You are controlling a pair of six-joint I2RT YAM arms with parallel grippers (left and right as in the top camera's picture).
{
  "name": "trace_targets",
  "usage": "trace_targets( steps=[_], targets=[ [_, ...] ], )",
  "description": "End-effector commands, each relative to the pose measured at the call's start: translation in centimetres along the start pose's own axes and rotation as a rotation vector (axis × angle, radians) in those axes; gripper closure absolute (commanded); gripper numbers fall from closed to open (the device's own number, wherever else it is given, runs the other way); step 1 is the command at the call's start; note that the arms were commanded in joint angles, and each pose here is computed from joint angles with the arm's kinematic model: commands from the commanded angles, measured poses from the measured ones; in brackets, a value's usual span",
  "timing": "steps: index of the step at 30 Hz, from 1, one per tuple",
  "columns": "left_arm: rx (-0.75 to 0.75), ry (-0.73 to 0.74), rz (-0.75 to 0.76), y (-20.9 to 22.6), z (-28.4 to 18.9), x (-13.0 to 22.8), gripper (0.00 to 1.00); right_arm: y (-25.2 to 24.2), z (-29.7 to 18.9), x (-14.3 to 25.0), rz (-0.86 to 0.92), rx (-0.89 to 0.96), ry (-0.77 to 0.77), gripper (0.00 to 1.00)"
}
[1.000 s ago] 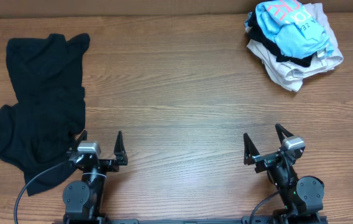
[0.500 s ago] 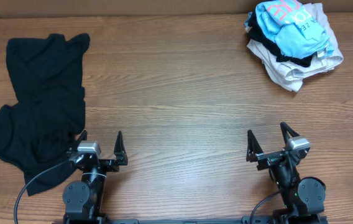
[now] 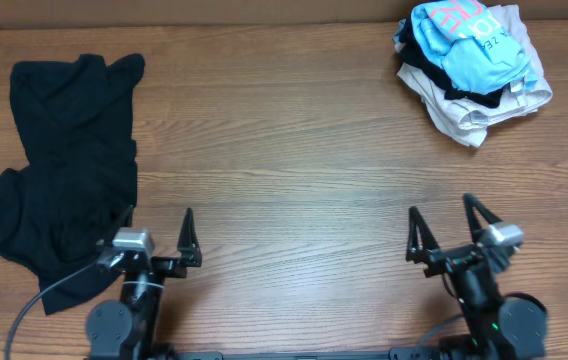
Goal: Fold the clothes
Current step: 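Reach the left gripper to the black shirt edge and grasp it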
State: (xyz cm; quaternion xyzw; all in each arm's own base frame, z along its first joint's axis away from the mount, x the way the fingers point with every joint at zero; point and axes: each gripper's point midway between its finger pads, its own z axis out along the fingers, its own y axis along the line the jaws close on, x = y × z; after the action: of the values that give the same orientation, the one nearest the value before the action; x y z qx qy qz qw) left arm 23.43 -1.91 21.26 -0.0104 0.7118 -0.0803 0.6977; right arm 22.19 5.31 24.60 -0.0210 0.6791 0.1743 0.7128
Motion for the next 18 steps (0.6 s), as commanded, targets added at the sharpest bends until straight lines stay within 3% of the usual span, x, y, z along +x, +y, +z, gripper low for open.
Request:
trace_targets(
  steps=[1, 10, 18],
  targets=[
    [0.012, -0.046, -0.003, -0.7, -1.0, -4.6, 0.00, 1.4, -1.5, -5.4, -0.041, -0.013, -0.068, 0.00],
    [0.037, 0.086, 0.003, -2.0, 0.3, -9.8, 0.00, 2.6, -1.1, -9.8, -0.033, 0.005, 0.087, 0.00],
    [0.025, 0.437, -0.026, -2.5, 3.6, -11.1, 0.00, 2.4, 2.0, -10.9, 0.007, 0.055, 0.349, 0.00]
  ],
)
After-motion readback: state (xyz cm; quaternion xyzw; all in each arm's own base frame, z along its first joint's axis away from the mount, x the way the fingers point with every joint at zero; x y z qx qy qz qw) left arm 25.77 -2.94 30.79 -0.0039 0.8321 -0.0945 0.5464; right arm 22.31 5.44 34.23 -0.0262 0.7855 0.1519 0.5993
